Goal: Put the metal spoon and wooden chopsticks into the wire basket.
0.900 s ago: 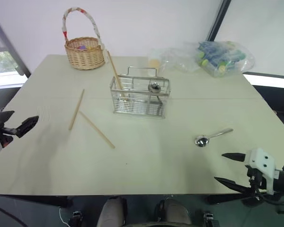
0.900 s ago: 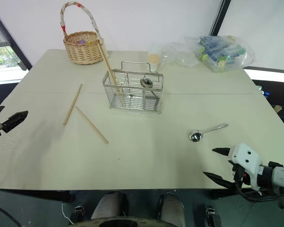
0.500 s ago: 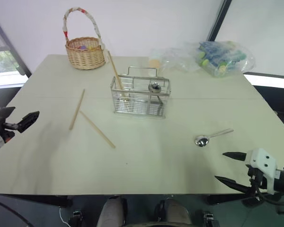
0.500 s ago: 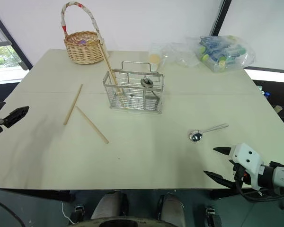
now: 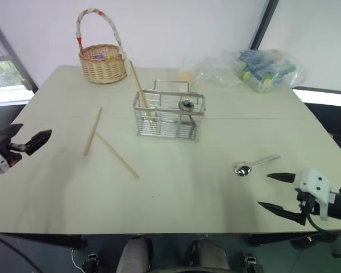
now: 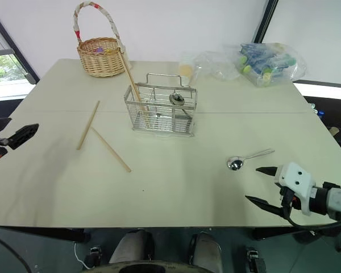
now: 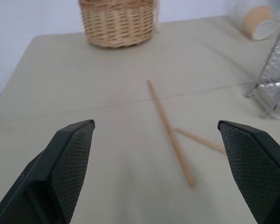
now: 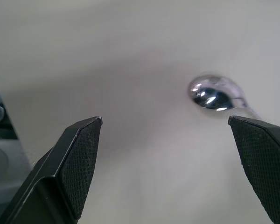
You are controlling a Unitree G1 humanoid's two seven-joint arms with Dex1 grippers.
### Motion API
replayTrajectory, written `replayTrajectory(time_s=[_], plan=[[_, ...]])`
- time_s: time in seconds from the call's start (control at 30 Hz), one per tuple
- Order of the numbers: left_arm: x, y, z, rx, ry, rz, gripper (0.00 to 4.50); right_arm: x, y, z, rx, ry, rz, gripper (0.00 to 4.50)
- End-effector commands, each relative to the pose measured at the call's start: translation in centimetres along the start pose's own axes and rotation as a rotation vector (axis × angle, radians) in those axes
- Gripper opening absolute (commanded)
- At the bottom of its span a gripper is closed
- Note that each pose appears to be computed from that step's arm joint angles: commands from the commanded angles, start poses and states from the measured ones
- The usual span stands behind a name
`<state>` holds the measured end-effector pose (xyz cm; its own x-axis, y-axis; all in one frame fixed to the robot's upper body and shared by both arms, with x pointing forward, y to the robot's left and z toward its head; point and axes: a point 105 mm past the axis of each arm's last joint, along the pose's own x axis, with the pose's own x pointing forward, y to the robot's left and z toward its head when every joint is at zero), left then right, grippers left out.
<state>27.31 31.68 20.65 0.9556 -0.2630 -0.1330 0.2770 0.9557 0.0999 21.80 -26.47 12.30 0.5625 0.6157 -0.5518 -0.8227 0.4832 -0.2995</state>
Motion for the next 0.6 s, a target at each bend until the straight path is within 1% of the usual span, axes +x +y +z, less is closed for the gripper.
replayTrajectory(time_s=[0.03, 0.13, 0.17, 0.2, 0.27, 0.33, 0.5, 0.6], plan=[[0.5, -5.1, 1.9, 0.086, -0.001, -0.264, 4.45, -0.2, -1.8, 1.7, -0.117, -0.006, 0.034, 4.5], [0.5, -8.6, 2.0, 0.13, 0.055, -0.474, 4.45, 0.3, -3.3, 2.9, -0.192, -0.016, 0.07, 4.5], [0.2, -10.6, 2.0, 0.155, 0.087, -0.594, 4.45, 0.7, -3.9, 3.3, -0.229, -0.015, 0.097, 4.5], [0.0, -11.8, 1.9, 0.17, 0.111, -0.675, 4.45, 0.9, -4.3, 3.6, -0.253, -0.013, 0.117, 4.5], [-0.8, -14.4, 1.8, 0.206, 0.161, -0.845, 4.45, 1.6, -5.5, 3.7, -0.329, 0.029, 0.156, 4.5], [-1.7, -16.4, 1.6, 0.251, 0.2, -0.983, 4.45, 2.2, -6.7, 3.5, -0.404, 0.092, 0.195, 4.5], [-1.8, -17.9, 1.7, 0.291, 0.21, -1.094, 4.45, 3.5, -8.7, 3.2, -0.502, 0.188, 0.279, 4.5], [-1.2, -18.3, 1.8, 0.315, 0.196, -1.104, 4.45, 4.4, -9.3, 3.0, -0.585, 0.261, 0.348, 4.5]])
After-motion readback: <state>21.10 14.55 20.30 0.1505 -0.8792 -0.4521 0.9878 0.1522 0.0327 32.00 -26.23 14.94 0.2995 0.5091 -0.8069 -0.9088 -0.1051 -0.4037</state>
